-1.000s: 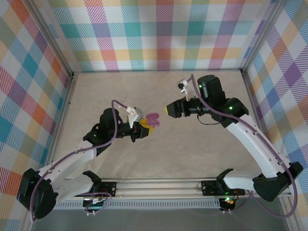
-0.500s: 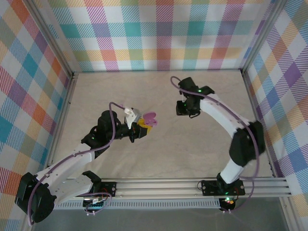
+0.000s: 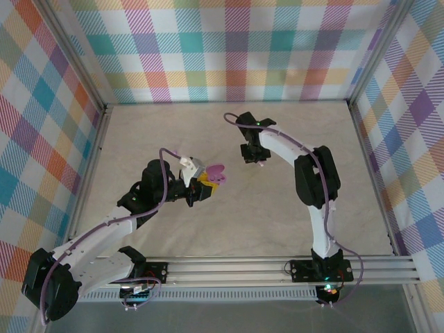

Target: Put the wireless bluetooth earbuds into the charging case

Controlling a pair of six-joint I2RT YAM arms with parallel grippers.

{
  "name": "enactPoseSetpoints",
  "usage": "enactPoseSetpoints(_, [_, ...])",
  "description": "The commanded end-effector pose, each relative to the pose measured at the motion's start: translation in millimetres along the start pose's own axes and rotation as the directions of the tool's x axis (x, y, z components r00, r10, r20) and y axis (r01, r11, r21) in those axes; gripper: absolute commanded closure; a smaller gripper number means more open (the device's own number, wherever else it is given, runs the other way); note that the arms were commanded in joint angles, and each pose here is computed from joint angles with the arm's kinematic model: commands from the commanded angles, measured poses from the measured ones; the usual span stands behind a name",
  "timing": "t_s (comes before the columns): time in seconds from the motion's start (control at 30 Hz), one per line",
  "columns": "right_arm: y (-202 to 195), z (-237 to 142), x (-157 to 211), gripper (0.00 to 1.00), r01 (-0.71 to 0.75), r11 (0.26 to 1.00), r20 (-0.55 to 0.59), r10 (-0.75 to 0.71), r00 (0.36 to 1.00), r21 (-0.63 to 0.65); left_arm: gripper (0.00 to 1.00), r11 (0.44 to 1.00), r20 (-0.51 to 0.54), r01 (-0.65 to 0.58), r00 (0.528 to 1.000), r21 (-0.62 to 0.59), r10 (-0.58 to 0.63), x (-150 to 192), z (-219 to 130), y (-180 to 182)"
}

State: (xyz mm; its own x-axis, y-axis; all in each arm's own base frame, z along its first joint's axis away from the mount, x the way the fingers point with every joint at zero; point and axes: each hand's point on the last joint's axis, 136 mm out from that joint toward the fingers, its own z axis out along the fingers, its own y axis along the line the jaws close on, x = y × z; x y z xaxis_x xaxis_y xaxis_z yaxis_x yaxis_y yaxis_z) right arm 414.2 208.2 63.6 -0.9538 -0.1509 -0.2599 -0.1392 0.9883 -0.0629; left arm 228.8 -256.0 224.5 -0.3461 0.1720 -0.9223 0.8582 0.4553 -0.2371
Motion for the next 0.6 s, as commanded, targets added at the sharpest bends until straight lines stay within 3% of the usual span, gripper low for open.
enactPoseSetpoints(0.0, [-8, 3, -1, 0.68, -0.004, 0.999, -0.02, 0.005, 1.0, 0.038, 1.0, 1.0, 0.008, -0.019, 1.0, -0.005, 0.02, 2, 0, 3])
enactPoseSetpoints(0.57, [-30, 31, -2, 0.67, -0.059, 0.996, -0.074, 0.064, 0.995, 0.06, 1.0, 1.0, 0.0, -0.02, 1.0, -0.003, 0.02, 1, 2, 4])
